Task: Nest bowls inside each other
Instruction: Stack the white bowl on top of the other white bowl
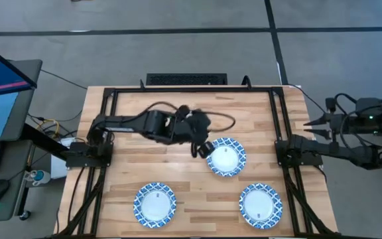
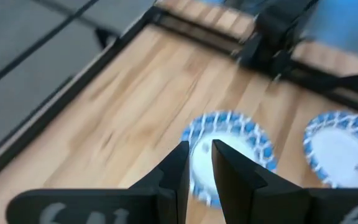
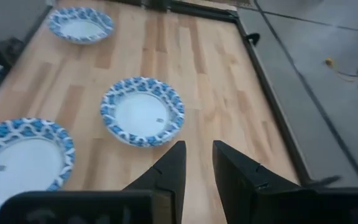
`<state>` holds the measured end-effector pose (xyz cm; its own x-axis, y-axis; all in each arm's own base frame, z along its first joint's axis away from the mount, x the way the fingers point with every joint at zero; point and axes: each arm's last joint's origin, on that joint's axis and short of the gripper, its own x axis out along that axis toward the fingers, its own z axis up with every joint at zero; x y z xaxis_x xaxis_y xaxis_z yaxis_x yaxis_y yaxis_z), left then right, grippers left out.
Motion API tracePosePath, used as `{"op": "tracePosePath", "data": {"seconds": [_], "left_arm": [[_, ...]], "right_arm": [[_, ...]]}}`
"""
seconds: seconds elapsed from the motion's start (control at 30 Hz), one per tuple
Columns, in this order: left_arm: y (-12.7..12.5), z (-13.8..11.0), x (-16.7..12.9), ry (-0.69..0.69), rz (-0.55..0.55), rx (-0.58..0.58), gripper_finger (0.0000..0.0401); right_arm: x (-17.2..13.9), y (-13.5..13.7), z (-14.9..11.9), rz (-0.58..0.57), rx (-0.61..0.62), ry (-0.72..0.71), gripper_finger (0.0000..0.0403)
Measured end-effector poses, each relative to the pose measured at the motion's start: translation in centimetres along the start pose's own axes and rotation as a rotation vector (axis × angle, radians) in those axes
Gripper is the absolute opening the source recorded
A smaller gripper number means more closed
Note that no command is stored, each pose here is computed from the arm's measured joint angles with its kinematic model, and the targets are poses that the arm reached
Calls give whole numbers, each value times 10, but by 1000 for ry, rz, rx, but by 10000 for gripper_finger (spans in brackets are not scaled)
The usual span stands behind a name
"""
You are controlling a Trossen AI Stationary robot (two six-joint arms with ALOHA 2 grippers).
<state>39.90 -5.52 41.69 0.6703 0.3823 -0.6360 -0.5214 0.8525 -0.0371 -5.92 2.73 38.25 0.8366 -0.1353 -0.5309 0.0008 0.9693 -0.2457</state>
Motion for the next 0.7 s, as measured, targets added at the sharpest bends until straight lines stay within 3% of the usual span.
{"op": "tracePosePath", "data": {"seconds": [0.13,0.4,0.7], "left_arm": [[-7,-20,-10,65,98,-58,61],[-15,-54,-31,98,286,-75,61],[-10,-59,-73,0,252,-63,61]], "right_arm": [[0,3,1,50,47,-22,103],[1,7,3,12,127,-14,103],[1,9,4,1,143,-17,103]]}}
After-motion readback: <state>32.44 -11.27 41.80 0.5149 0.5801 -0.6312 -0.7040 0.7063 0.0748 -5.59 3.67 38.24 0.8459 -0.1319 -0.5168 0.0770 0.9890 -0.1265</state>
